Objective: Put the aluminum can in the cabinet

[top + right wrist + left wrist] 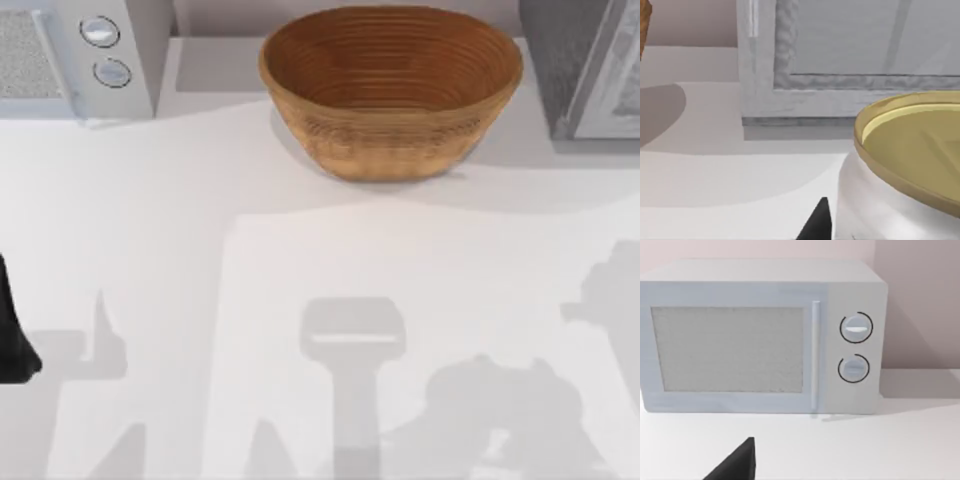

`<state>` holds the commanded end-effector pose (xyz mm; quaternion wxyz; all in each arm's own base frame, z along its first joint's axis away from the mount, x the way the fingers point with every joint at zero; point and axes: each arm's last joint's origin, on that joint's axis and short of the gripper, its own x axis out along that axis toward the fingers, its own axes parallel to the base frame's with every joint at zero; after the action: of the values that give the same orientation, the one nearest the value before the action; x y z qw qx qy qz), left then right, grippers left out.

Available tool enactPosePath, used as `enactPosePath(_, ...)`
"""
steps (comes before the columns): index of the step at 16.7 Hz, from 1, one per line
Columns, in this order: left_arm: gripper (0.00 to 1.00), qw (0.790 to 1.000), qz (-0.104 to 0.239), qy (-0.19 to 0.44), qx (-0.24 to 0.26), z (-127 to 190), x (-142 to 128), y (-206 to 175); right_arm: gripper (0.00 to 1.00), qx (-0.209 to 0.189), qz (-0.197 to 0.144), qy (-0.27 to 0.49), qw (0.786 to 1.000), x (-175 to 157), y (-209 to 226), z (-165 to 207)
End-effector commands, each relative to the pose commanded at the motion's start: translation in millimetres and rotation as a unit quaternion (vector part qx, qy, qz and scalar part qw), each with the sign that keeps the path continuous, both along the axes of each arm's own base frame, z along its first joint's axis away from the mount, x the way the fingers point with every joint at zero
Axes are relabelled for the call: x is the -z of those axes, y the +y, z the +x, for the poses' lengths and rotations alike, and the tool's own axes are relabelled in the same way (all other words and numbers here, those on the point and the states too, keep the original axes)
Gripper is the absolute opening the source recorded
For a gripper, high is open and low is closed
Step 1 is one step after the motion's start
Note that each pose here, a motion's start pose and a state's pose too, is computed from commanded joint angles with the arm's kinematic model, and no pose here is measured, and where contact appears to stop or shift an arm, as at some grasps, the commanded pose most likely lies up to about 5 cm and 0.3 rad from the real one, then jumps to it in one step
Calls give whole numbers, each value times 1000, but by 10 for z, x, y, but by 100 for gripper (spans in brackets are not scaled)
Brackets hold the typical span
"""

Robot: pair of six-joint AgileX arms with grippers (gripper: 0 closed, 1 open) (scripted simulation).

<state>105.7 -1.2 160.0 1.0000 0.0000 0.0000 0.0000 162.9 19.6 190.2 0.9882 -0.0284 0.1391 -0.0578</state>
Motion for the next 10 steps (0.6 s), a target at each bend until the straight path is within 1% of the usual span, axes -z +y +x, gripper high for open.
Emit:
enactPosePath(3,100,1000,0,0,0,0,0,0,0,-9,19,-74,997,-21,-124,-302)
enactPosePath(5,100,1000,0,0,0,0,0,0,0,-20,25,-109,993,43,-170,-439)
enactPosePath(10,100,1000,0,0,0,0,0,0,0,-52,28,-134,989,284,-208,-565)
